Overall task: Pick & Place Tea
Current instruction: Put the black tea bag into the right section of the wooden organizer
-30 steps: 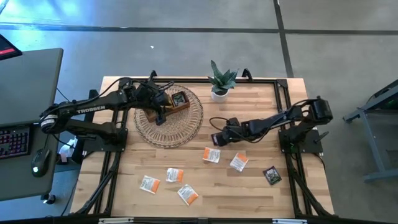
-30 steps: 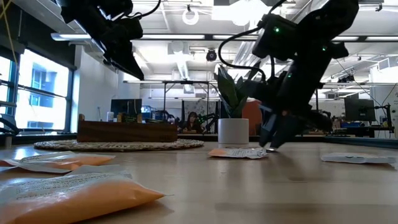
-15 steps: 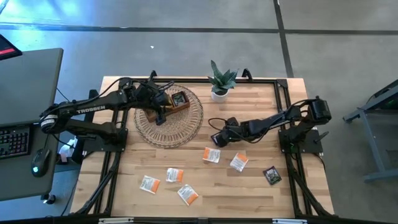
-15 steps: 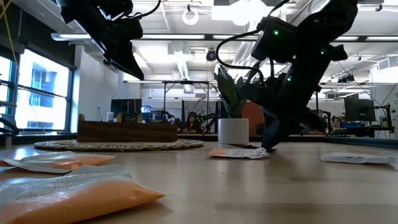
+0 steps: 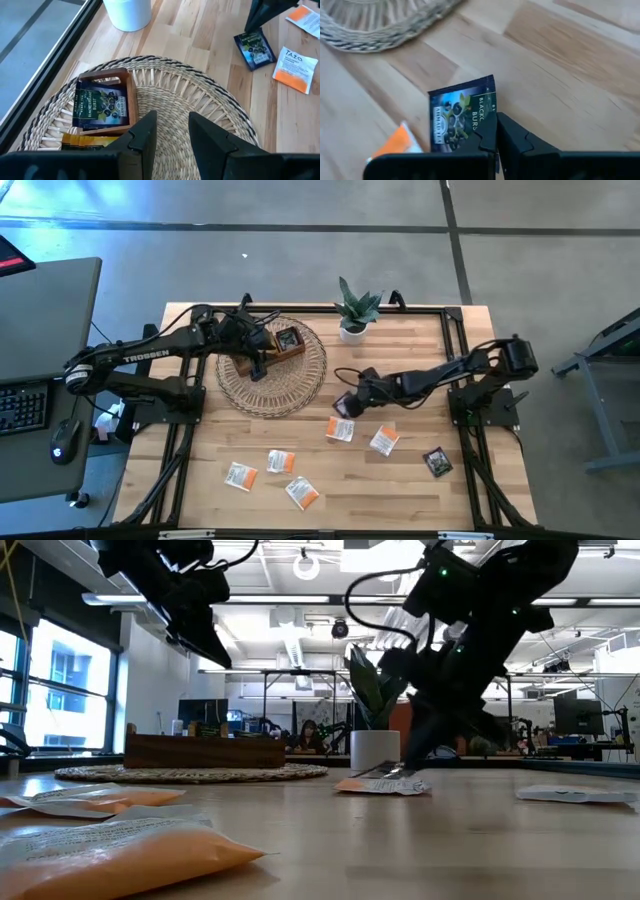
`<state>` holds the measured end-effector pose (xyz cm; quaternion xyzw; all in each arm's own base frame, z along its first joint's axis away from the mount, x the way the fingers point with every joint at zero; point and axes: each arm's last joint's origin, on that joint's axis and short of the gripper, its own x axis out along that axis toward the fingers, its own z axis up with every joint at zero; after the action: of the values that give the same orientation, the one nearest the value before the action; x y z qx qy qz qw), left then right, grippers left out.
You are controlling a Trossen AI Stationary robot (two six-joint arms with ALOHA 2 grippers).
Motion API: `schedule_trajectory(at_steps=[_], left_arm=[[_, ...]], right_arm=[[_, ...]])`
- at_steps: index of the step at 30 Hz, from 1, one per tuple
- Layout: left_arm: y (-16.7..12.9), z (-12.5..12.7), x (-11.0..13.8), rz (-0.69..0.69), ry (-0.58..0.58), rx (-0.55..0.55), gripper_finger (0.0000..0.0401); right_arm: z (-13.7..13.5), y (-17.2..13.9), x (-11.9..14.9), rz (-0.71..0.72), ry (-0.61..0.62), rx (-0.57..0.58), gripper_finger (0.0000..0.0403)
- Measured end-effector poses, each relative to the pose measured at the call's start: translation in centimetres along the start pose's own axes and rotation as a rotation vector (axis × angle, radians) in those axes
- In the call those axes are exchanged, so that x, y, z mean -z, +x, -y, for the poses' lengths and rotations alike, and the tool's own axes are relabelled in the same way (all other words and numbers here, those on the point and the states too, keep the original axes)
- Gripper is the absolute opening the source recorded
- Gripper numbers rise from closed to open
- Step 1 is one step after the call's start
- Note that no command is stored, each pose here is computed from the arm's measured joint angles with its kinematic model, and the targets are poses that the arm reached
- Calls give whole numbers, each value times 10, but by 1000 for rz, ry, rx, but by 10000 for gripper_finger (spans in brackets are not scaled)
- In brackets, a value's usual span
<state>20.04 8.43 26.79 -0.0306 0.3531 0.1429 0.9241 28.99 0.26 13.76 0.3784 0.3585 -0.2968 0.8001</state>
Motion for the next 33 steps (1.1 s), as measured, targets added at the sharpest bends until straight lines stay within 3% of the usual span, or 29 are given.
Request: schedule_trajectory(at_steps=[7,13,25,29,33], left_arm=[[1,1,2,-18,-10,15,110],[19,5,5,-69,-16,197,111],[99,7,2,28,173,418,112],[125,11,3,93,165,540,136],[147,22,0,116,120,581,175]], right_arm=[[-4,1,-1,1,-41,-45,2],[-4,1,-1,-2,-61,-52,1],[-7,0,-3,20,-130,-79,1],[-8,0,-3,22,-146,-81,0],[-8,0,-3,27,-168,-86,0]])
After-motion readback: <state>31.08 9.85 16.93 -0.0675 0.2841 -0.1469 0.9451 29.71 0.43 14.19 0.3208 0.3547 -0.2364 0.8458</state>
